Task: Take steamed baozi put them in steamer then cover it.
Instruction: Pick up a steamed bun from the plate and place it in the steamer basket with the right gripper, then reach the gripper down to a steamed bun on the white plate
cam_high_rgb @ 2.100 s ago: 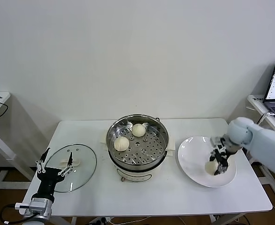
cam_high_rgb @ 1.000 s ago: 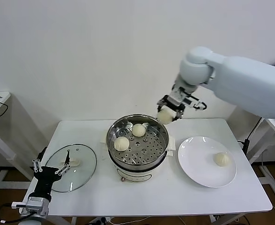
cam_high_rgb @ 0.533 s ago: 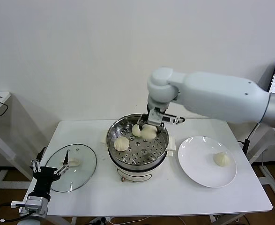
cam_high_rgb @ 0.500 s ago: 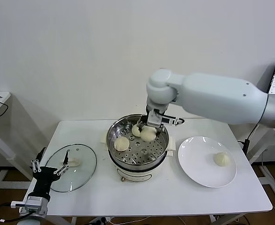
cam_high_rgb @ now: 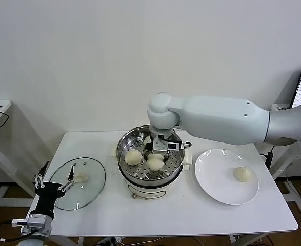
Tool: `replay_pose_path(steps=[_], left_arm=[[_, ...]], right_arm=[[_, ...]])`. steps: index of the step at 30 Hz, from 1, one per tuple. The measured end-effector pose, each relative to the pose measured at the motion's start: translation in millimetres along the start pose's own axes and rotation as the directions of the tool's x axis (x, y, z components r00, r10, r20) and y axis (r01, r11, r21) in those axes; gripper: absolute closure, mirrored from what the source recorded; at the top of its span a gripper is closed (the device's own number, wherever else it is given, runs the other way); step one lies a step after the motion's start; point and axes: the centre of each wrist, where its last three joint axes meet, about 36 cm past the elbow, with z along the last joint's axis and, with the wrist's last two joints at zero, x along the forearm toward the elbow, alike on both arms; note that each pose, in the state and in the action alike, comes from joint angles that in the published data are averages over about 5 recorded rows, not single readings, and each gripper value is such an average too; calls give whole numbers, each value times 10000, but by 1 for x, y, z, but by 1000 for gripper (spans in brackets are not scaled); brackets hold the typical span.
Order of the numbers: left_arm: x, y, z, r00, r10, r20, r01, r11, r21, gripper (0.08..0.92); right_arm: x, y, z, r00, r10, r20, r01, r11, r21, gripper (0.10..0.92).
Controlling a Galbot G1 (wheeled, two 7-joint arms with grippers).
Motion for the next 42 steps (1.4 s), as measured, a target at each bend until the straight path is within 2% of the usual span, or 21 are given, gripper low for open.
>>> replay_pose_path(steps=[19,26,35,42], left_arm=[[0,2,-1,10000,-43,27,43,10000,-3,177],[1,1,-2,10000,-35,31,35,10000,10,177],[2,-1,-5,10000,3,70,-3,10000,45,177],[3,-2,-11,9999,26,146,-27,10000,50,177]], right_arm=[[-27,-21,-3,9995,-247,217,242,9994,234,335],[-30,-20,0,9994,-235,251,233,9997,112,218],[0,-1,16,9999,160,47,-157,9974,-701,200],[44,54,42,9983,557,-182,-586,9613,-2691,200]])
